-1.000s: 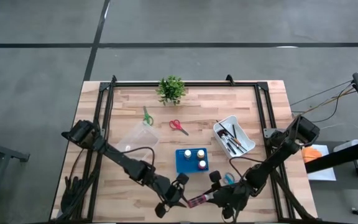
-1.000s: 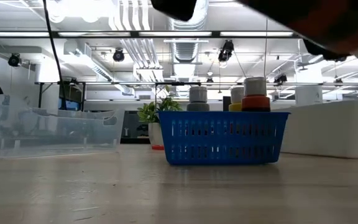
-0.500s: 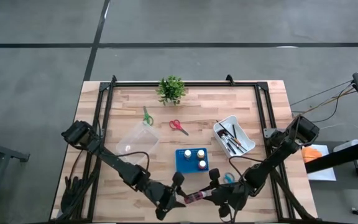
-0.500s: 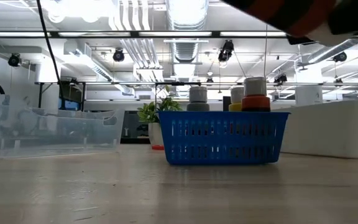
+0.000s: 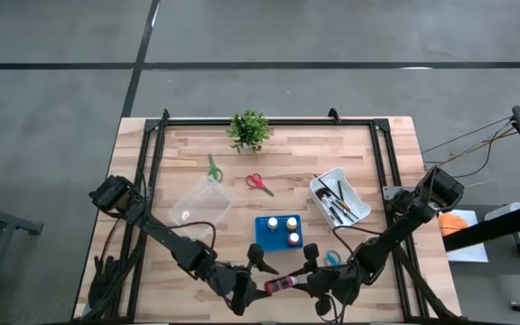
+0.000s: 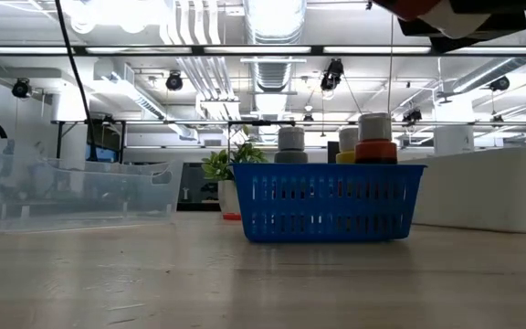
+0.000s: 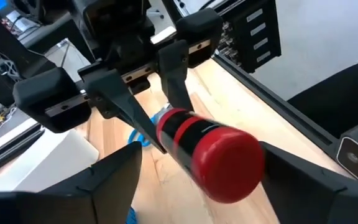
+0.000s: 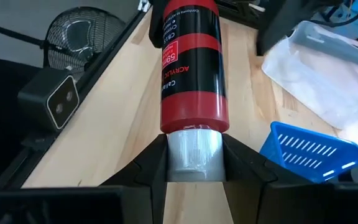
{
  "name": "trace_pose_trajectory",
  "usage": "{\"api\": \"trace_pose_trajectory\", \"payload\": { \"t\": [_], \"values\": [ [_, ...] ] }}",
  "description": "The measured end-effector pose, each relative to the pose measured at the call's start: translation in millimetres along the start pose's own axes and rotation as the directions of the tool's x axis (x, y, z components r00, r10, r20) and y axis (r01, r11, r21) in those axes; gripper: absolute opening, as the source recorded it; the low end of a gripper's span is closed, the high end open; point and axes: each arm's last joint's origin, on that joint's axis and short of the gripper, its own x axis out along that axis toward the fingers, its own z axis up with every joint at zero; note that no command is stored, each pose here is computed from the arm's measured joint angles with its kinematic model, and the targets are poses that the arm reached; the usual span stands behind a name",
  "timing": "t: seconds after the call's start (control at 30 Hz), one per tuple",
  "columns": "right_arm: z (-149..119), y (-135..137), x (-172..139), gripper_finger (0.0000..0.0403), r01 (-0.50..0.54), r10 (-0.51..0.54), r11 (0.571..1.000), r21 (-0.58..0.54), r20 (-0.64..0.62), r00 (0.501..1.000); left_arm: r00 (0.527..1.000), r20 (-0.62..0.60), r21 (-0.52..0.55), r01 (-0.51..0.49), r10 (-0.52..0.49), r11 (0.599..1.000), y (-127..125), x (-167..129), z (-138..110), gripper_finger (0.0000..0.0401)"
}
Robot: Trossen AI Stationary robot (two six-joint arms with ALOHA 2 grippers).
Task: Pick & Place Paint Supplies
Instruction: Put the red paint bottle in the blue bin
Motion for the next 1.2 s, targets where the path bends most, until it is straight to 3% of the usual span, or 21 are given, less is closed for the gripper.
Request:
{"api": "trace_pose_trajectory", "payload": {
  "t": [0.43, 0.57, 0.63, 0.8, 0.93, 1.1, 1.2],
  "values": [
    [0.2, -1.8, 0.4, 0.0110, 0.041, -0.041, 0.999, -0.009, 0.006, 0.999, 0.999, -0.008, -0.006, -0.052, 0.052, 0.999, 1.0, -0.3, 0.4, 0.0139],
    [0.5, -2.8, 0.6, 0.0112, 0.066, -0.066, 0.997, -0.026, 0.011, 0.998, 0.996, -0.019, -0.006, -0.089, 0.089, 0.996, 2.1, -1.2, 0.7, 0.0131],
    [0.8, -3.7, 0.1, 0.0143, 0.116, -0.116, 0.993, -0.025, 0.020, 0.993, 0.995, -0.016, -0.023, -0.101, 0.100, 0.995, 4.0, -2.8, 2.6, 0.0131],
    [8.0, -5.1, -4.3, 0.0275, 0.201, -0.196, 0.975, -0.094, 0.057, 0.979, 0.981, -0.047, -0.065, -0.190, 0.187, 0.980, 12.3, -14.6, 10.0, 0.0131],
    [24.9, 1.7, -11.0, 0.0353, 0.259, -0.242, 0.946, -0.194, 0.109, 0.964, 0.968, -0.068, -0.172, -0.248, 0.239, 0.953, 23.2, -31.4, 19.5, 0.0131],
    [36.1, 13.0, -12.2, 0.0379, 0.350, -0.317, 0.880, -0.320, 0.152, 0.936, 0.970, -0.013, -0.337, -0.234, 0.244, 0.912, 32.1, -45.6, 29.3, 0.0131],
    [44.8, 23.5, -13.6, 0.0380, 0.431, -0.388, 0.816, -0.384, 0.189, 0.902, 0.977, 0.058, -0.436, -0.161, 0.206, 0.885, 33.6, -55.5, 26.4, 0.0131]
  ]
}}
